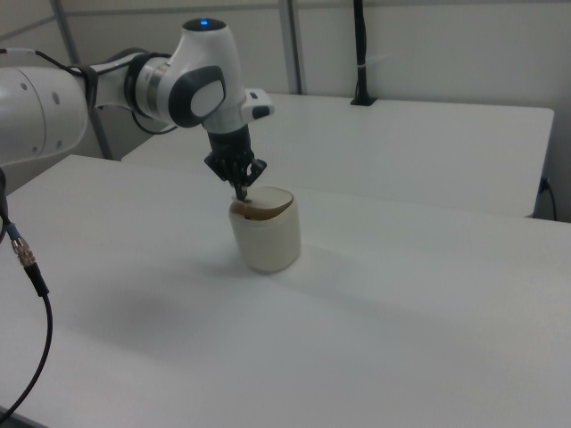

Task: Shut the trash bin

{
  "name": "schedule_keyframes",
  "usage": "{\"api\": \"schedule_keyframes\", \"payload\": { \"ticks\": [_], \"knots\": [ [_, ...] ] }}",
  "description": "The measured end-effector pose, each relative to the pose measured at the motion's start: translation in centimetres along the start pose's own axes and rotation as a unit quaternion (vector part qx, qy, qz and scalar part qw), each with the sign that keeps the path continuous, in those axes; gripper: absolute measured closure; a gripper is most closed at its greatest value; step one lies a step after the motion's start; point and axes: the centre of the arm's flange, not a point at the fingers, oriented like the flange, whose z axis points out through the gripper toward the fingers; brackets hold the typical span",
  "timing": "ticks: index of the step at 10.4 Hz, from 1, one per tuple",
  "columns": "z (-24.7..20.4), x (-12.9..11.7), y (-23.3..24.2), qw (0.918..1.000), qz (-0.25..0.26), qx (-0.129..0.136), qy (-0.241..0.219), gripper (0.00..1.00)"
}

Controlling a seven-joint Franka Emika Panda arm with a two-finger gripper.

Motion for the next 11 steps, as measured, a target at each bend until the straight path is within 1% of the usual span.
{"api": "schedule_keyframes", "payload": {
  "ticks": [2, 4, 11],
  "knots": [
    [2.1, -0.3, 0.2, 0.9999, 0.001, -0.001, -0.015, 0.99],
    [2.6, 0.0, 0.3, 1.0000, 0.002, -0.005, -0.005, 0.99],
    [3.2, 0.0, -0.1, 0.9995, -0.014, -0.025, -0.010, 0.99]
  ]
}}
